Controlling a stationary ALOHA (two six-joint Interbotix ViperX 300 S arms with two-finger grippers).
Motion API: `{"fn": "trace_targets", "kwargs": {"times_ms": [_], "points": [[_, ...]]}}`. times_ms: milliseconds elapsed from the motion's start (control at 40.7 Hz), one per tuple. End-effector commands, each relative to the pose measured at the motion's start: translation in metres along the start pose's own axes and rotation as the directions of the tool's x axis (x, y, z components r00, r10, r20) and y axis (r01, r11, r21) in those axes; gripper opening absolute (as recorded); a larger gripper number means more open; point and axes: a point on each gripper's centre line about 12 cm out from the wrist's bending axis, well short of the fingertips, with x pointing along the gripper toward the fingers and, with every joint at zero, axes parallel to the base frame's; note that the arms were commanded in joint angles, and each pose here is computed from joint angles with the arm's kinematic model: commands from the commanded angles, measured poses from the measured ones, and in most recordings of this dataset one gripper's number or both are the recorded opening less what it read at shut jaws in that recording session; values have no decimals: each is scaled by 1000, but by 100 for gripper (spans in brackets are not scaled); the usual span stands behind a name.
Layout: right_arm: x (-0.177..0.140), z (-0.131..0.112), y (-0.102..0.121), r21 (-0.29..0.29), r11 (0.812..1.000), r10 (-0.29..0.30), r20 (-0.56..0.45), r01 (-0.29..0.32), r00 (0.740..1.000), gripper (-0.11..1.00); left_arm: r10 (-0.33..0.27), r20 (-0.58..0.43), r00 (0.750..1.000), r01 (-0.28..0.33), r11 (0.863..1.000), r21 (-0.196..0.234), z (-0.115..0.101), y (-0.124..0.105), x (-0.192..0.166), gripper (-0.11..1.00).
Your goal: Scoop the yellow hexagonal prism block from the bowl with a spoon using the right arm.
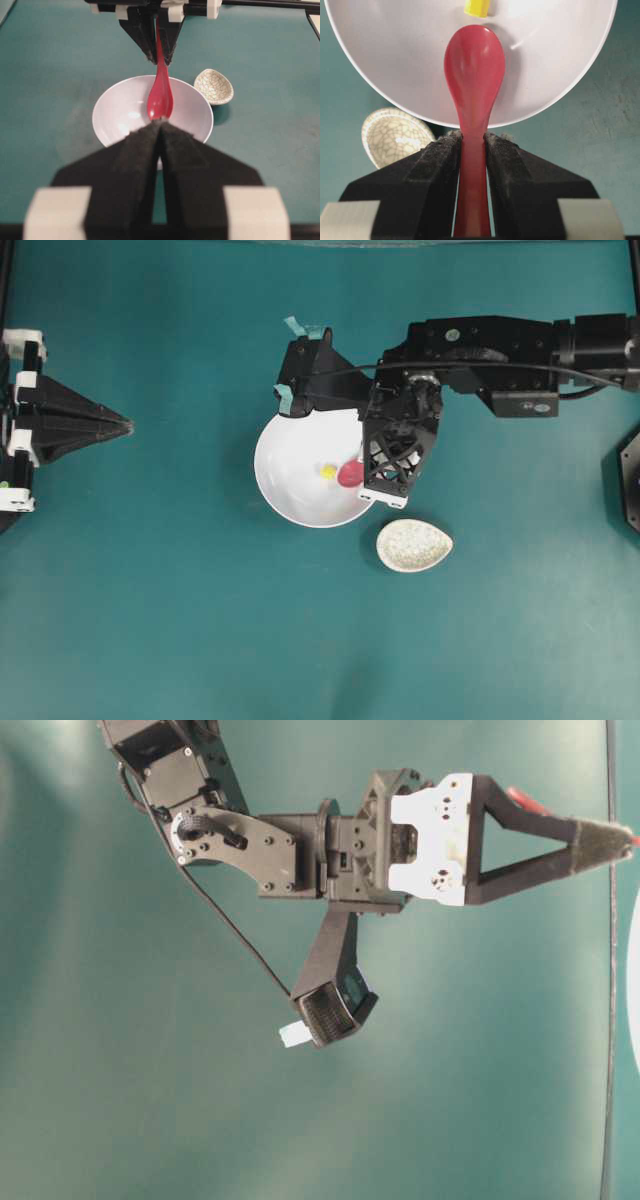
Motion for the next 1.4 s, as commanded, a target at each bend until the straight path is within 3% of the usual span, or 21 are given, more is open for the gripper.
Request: {"fn": "trace_targets", "kwargs": {"times_ms": [0,835,1376], "points": [[-12,6,3,-8,1000,5,42,-5,999,23,1,28,1000,-1,1000,3,10,0,1,0],[10,33,1,-71,997,15,196,-1,980,23,2,28,1000,-3,1000,4,10,0,1,0],[23,34,-2,-67,998,16,270,2,963,23,1,29,1000,-1,1000,3,11,0,1,0]]}}
